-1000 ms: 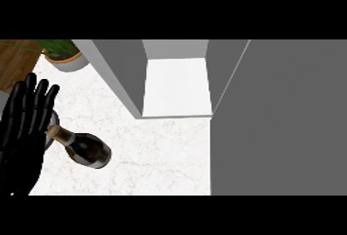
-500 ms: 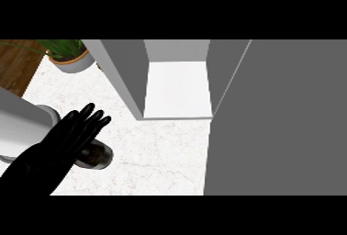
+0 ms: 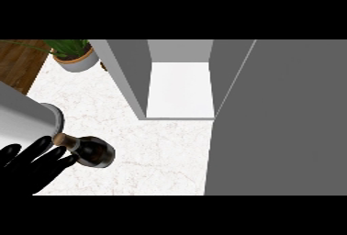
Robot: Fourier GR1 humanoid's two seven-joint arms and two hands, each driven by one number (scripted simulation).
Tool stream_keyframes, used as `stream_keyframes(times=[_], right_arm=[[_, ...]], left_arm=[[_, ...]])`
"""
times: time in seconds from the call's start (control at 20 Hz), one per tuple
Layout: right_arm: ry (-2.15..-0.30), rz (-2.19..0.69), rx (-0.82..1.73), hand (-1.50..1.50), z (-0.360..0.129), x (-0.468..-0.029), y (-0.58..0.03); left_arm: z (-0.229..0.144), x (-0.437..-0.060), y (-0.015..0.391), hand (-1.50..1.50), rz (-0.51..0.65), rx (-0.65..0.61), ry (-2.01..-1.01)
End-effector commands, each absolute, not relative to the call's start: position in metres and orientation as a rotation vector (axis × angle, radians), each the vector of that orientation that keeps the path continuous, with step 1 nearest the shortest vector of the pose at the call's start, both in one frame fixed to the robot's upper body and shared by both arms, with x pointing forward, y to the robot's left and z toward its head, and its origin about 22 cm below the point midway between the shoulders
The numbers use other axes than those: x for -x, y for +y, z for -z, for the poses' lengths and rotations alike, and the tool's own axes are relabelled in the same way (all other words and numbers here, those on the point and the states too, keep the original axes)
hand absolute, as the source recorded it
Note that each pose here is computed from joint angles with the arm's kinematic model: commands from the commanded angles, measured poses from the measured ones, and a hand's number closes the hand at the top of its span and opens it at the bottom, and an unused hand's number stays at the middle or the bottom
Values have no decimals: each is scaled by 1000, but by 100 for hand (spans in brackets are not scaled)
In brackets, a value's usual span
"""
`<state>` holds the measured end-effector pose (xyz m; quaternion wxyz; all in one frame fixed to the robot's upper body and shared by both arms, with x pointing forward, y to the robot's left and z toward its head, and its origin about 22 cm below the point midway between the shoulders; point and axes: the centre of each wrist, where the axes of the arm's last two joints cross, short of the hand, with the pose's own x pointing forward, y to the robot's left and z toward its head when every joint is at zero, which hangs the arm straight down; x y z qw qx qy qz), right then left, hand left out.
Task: Pick up the wine, place it into the cabinet and close the cabinet
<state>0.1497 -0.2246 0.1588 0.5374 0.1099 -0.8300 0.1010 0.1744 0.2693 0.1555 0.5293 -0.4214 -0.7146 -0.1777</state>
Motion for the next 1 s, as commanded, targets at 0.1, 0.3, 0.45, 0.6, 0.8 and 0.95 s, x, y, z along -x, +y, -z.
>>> stream_keyframes(times=[0.1, 0.3, 0.45, 0.6, 0.8, 0.95], right_arm=[[-1955, -254, -270, -150, -188, -122, -227], [-1973, -234, -284, -150, -184, -144, -228], [-1963, -252, -275, -150, -192, -145, -221], [-1963, -246, -264, -150, -191, -149, -222], [-1963, -242, -261, -150, -198, -146, -218], [-1970, -210, -245, -150, -188, -147, -219]], left_arm=[[-183, -158, 276, -150, 410, 1035, -1677], [-178, -144, 287, -150, 430, 1037, -1658], [-203, -135, 270, -150, 424, 1029, -1689], [-196, -140, 273, -150, 398, 1032, -1686], [-223, -122, 279, -150, 385, 998, -1684], [-209, -136, 288, -150, 345, 945, -1679]])
